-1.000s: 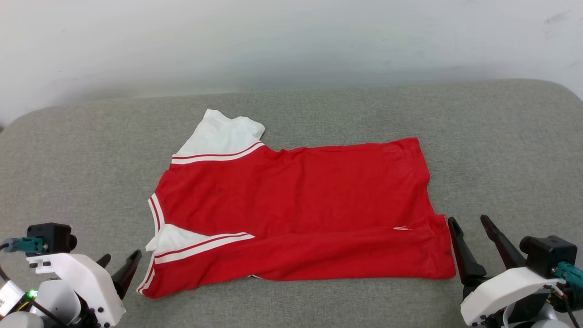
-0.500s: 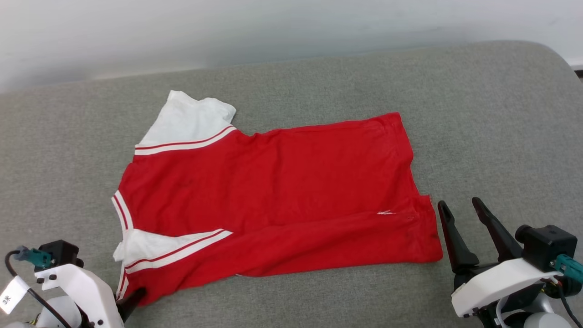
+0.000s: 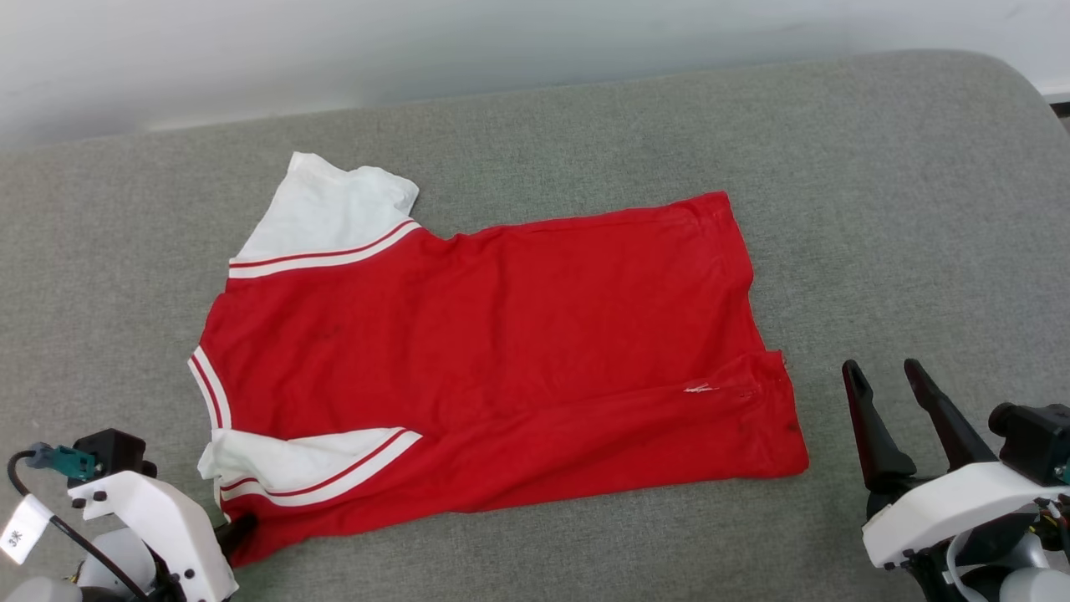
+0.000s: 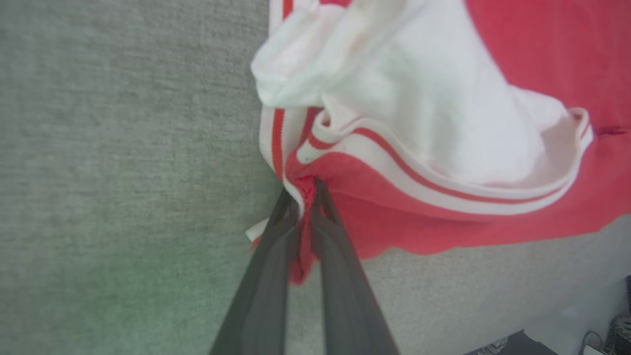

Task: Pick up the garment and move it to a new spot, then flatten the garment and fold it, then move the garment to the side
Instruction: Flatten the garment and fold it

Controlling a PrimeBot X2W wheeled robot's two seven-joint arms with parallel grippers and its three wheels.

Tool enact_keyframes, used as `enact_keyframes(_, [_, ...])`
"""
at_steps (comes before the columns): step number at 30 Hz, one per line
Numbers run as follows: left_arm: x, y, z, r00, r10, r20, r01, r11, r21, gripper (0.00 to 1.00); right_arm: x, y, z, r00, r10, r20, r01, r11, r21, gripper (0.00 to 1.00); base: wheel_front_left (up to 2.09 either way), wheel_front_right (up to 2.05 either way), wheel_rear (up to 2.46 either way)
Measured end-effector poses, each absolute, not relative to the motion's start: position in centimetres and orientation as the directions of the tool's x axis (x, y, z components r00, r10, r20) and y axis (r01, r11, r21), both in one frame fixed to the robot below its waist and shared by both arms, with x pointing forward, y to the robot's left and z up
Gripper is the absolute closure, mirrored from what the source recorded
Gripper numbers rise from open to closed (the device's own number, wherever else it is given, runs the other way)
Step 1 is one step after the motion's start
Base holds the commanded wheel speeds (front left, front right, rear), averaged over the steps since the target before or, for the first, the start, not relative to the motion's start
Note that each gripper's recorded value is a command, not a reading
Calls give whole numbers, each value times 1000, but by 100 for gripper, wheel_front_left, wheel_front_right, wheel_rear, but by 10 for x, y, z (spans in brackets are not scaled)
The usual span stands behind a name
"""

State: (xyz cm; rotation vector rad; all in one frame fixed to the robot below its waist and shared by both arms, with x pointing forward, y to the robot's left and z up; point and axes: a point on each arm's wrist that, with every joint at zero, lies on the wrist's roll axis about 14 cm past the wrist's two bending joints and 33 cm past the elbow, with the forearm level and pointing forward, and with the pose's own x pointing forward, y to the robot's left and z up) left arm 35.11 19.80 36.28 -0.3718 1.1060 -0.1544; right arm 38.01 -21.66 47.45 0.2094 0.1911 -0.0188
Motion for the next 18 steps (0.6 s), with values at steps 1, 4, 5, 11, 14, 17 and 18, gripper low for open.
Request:
enact_keyframes(1, [352,197,364,457,-304,-836,-54,929,-367,100,379,-217,473,979,4,-205,41,976,213,0,0,0,0])
enact_keyframes(4, [357,197,374,508,-296,-809,-33,932,-362,100,372,-220,459,955,21,-297,48,973,225,0,0,0,0])
enact_keyframes(5, [359,197,378,527,-295,-797,-23,933,-360,100,369,-221,453,940,31,-340,49,973,224,0,0,0,0])
enact_keyframes(11, [373,202,408,629,-266,-730,28,947,-321,100,352,-201,411,800,151,-581,1,967,254,0,0,0,0])
enact_keyframes(14, [377,201,416,650,-262,-714,47,951,-306,100,360,-193,404,758,192,-624,-35,966,254,0,0,0,0])
enact_keyframes(17, [378,201,417,654,-258,-711,54,953,-297,100,368,-186,393,710,220,-668,-56,964,258,0,0,0,0])
enact_keyframes(18, [380,200,417,655,-261,-709,56,953,-298,100,368,-184,387,682,228,-695,-64,965,254,0,0,0,0])
